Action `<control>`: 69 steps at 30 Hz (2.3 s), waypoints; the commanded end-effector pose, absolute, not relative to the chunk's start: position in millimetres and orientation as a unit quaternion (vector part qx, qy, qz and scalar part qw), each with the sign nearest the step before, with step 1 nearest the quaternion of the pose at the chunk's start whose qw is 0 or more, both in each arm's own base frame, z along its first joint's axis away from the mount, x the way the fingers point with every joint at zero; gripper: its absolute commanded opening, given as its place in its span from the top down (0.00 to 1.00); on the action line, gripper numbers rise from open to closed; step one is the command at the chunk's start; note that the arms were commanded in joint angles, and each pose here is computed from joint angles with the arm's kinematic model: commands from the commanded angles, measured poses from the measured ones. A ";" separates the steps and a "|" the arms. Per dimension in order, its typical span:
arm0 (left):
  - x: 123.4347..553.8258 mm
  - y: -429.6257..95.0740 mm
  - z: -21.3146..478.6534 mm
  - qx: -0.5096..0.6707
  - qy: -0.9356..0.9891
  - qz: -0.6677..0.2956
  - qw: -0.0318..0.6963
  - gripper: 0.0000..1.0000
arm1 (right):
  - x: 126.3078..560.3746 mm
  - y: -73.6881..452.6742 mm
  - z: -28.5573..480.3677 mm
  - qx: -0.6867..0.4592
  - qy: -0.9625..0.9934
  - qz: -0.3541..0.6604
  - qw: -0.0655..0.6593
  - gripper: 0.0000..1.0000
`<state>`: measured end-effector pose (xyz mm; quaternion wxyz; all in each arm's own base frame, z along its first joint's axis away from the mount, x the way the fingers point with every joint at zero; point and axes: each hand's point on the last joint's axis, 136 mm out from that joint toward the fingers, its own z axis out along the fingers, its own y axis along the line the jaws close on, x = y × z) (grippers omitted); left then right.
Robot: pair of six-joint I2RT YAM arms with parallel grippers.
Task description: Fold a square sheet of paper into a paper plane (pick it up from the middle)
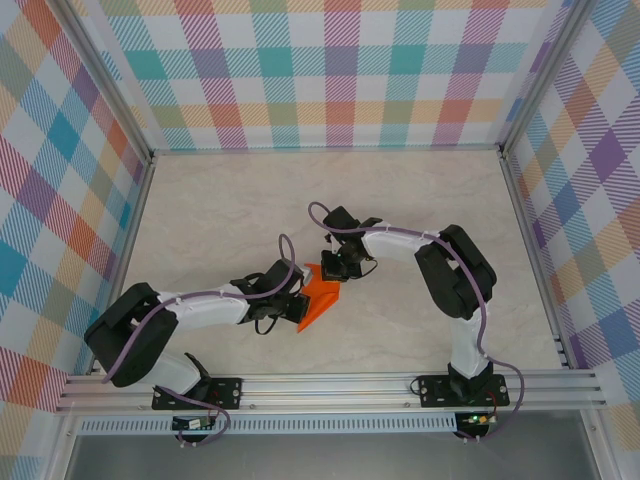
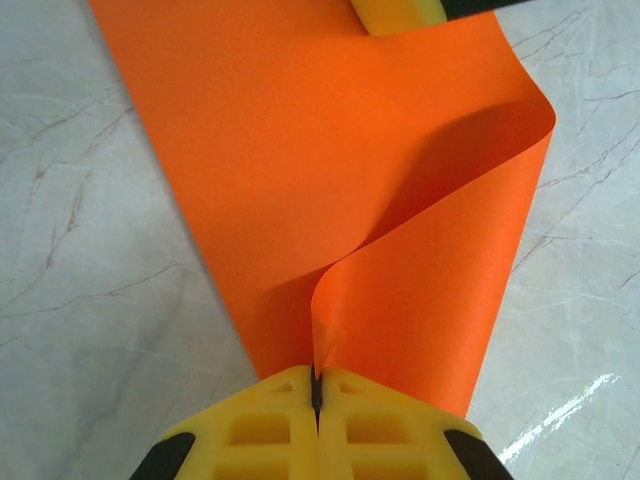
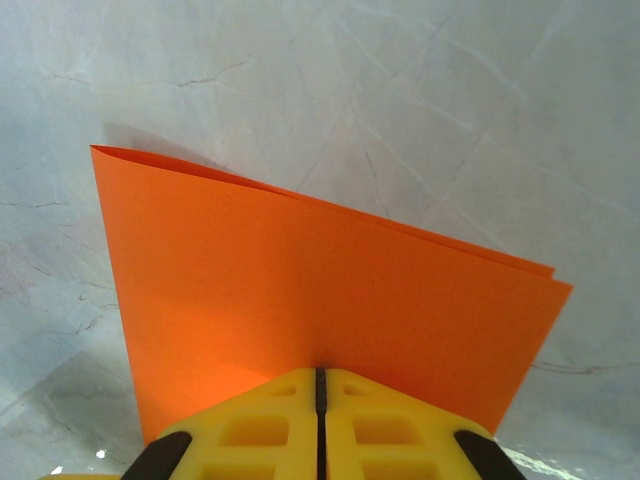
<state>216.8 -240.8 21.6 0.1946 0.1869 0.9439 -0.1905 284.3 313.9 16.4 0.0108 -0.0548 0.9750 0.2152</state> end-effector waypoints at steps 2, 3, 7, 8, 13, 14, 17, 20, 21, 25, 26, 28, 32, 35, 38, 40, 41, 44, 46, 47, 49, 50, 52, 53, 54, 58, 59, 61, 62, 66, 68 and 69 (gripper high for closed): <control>219.7 -245.4 21.1 0.184 0.942 -0.204 0.192 0.95 | 267.3 296.1 -9.6 -0.036 0.983 0.175 -0.033 0.91; 219.5 -245.9 21.7 0.185 0.942 -0.206 0.192 0.95 | 267.9 296.3 -9.4 -0.036 0.983 0.176 -0.032 0.91; 220.4 -247.0 29.3 0.185 0.938 -0.212 0.201 0.95 | 266.9 295.1 -11.5 -0.034 0.984 0.174 -0.035 0.91; 221.3 -245.4 30.8 0.184 0.939 -0.208 0.203 0.95 | 266.1 295.0 -11.7 -0.035 0.984 0.173 -0.035 0.91; 222.4 -236.9 25.7 0.181 0.945 -0.185 0.200 0.95 | 267.1 295.4 -11.1 -0.033 0.984 0.174 -0.034 0.91; 222.1 -237.3 24.2 0.182 0.945 -0.184 0.198 0.95 | 266.7 295.9 -11.2 -0.033 0.983 0.174 -0.035 0.91; 220.4 -238.8 18.1 0.181 0.947 -0.187 0.189 0.95 | 267.1 296.2 -10.5 -0.034 0.983 0.175 -0.034 0.91; 219.9 -239.0 13.2 0.178 0.949 -0.186 0.184 0.95 | 267.0 296.2 -10.3 -0.033 0.983 0.175 -0.034 0.91; 220.0 -238.7 12.0 0.177 0.949 -0.185 0.183 0.95 | 266.7 296.5 -10.4 -0.033 0.983 0.176 -0.035 0.91; 217.3 -237.0 4.4 0.176 0.952 -0.180 0.173 0.95 | 267.8 298.5 -5.4 -0.034 0.982 0.185 -0.028 0.88; 216.1 -236.2 2.1 0.176 0.953 -0.179 0.169 0.95 | 268.2 299.9 -2.2 -0.034 0.981 0.190 -0.025 0.87; 214.7 -234.3 -1.6 0.173 0.955 -0.176 0.165 0.95 | 271.8 300.4 7.3 -0.031 0.980 0.195 -0.013 0.86; 210.1 -229.6 -6.4 0.160 0.957 -0.178 0.163 0.96 | 283.0 302.0 43.3 -0.032 0.976 0.213 0.036 0.77; 207.9 -228.6 -7.0 0.153 0.957 -0.184 0.164 0.96 | 288.6 294.4 66.9 -0.022 0.974 0.215 0.070 0.69; 207.4 -230.3 -6.5 0.145 0.956 -0.194 0.165 0.96 | 286.8 276.7 77.3 0.005 0.975 0.202 0.094 0.68; 207.5 -231.9 -5.8 0.138 0.956 -0.201 0.164 0.96 | 280.3 268.6 81.5 0.019 0.973 0.206 0.103 0.70; 207.5 -233.0 -5.7 0.136 0.956 -0.203 0.164 0.96 | 274.6 266.5 83.7 0.028 0.970 0.217 0.105 0.73; 208.4 -234.1 -5.9 0.130 0.955 -0.208 0.165 0.96 | 257.4 266.0 85.5 0.057 0.954 0.273 0.108 0.81; 209.6 -234.4 -5.6 0.126 0.955 -0.211 0.166 0.96 | 245.7 267.5 84.3 0.075 0.941 0.312 0.106 0.87; 210.2 -234.6 -5.5 0.125 0.955 -0.212 0.166 0.96 | 239.6 269.8 84.0 0.082 0.934 0.331 0.106 0.90; 210.7 -233.9 -6.8 0.124 0.956 -0.210 0.165 0.96 | 228.6 273.4 81.1 0.092 0.926 0.349 0.106 0.97; 210.9 -233.1 -7.8 0.123 0.956 -0.209 0.164 0.96 | 222.9 276.8 79.4 0.095 0.923 0.358 0.105 1.00; 211.2 -233.3 -8.7 0.124 0.956 -0.209 0.162 0.96 | 212.9 287.3 76.8 0.090 0.917 0.375 0.101 1.00; 211.1 -233.1 -9.8 0.124 0.957 -0.208 0.160 0.96 | 208.2 293.2 74.7 0.088 0.916 0.379 0.097 1.00; 211.7 -233.0 -10.3 0.124 0.957 -0.207 0.160 0.96 | 203.8 298.5 72.2 0.088 0.915 0.382 0.092 1.00; 211.6 -233.6 -12.1 0.125 0.958 -0.206 0.155 0.96 | 189.9 325.6 63.6 0.085 0.910 0.397 0.079 1.00; 211.8 -234.1 -12.0 0.126 0.958 -0.207 0.155 0.96 | 186.8 332.6 62.3 0.081 0.909 0.402 0.080 1.00; 211.4 -233.8 -12.6 0.125 0.958 -0.206 0.154 0.96 | 181.6 341.1 58.3 0.082 0.908 0.403 0.079 1.00; 211.3 -233.7 -12.7 0.124 0.958 -0.206 0.154 0.96 | 178.6 342.3 53.7 0.087 0.910 0.398 0.077 1.00; 210.3 -232.3 -14.1 0.123 0.959 -0.205 0.152 0.96 | 170.6 346.4 42.8 0.093 0.910 0.398 0.070 1.00; 210.0 -232.3 -14.0 0.126 0.959 -0.205 0.152 0.96 | 169.5 350.4 43.6 0.087 0.908 0.405 0.070 1.00; 209.7 -231.9 -14.4 0.126 0.959 -0.204 0.150 0.96 | 169.3 351.4 43.7 0.086 0.908 0.405 0.070 1.00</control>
